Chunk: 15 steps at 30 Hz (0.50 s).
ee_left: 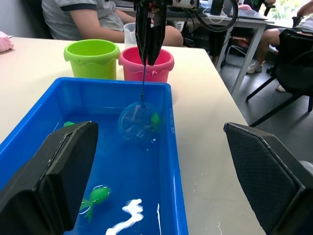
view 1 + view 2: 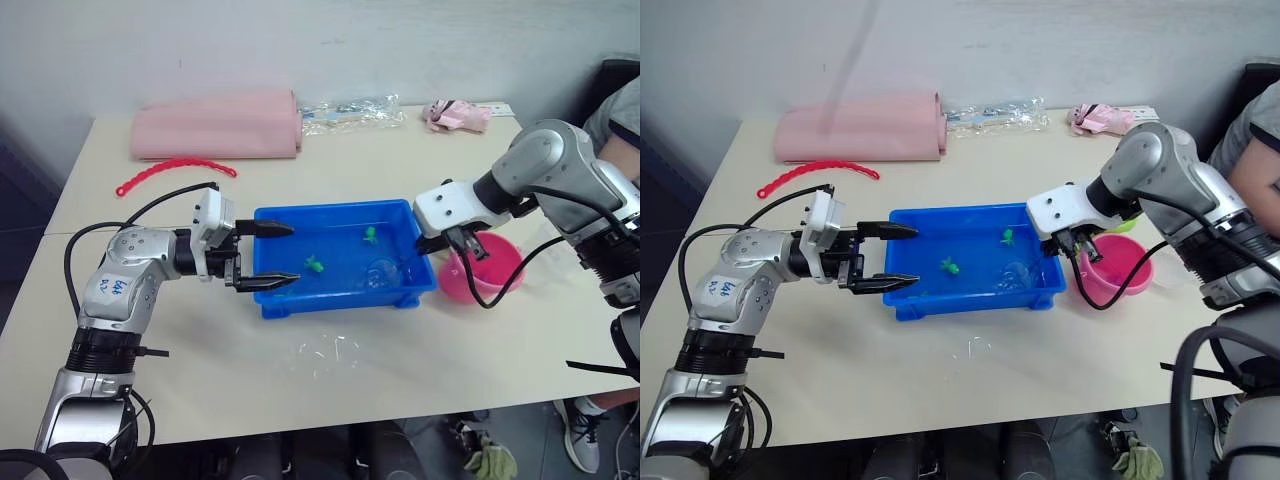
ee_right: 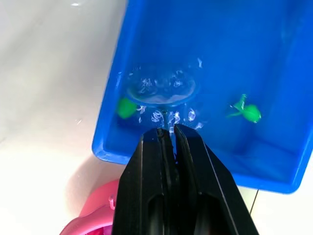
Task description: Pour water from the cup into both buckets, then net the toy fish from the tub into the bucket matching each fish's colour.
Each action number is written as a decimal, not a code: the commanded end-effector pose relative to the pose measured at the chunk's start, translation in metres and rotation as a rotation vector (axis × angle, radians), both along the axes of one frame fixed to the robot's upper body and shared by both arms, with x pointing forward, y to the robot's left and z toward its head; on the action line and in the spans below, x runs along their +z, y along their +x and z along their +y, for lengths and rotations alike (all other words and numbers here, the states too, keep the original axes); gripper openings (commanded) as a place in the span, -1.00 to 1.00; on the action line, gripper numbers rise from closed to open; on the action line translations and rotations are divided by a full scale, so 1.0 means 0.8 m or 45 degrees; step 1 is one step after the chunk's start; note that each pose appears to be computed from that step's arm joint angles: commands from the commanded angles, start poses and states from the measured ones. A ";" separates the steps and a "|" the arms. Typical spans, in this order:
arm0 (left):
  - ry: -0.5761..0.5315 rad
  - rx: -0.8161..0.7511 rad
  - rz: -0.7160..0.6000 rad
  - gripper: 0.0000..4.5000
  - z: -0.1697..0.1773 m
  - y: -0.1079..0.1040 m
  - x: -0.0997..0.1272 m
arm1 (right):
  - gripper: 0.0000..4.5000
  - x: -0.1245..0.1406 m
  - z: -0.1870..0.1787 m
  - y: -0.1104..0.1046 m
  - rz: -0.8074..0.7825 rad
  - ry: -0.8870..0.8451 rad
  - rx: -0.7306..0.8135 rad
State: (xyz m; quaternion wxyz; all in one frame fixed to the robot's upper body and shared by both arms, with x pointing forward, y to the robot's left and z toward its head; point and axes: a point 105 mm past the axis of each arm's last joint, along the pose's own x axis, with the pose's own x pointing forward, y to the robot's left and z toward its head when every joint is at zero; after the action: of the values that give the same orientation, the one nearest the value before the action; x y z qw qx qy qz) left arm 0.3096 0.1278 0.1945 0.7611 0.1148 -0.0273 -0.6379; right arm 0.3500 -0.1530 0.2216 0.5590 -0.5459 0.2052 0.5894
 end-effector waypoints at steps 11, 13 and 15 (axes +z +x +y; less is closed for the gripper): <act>-0.029 0.067 -0.022 0.99 0.013 -0.009 0.000 | -1.00 0.027 -0.015 0.019 -0.056 0.294 -0.169; -0.030 0.070 -0.020 0.99 0.013 -0.010 -0.001 | -1.00 0.032 -0.015 0.016 -0.126 0.225 -0.095; -0.032 0.073 -0.016 0.99 0.013 -0.010 -0.002 | -1.00 0.035 -0.018 0.014 -0.204 0.128 -0.023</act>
State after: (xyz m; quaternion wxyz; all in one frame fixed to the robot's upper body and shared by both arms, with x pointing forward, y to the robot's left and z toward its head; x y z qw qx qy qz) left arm 0.3056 0.1364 0.1846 0.7806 0.1042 -0.0187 -0.6160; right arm 0.3648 -0.1637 0.2309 0.6320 -0.5037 0.1671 0.5648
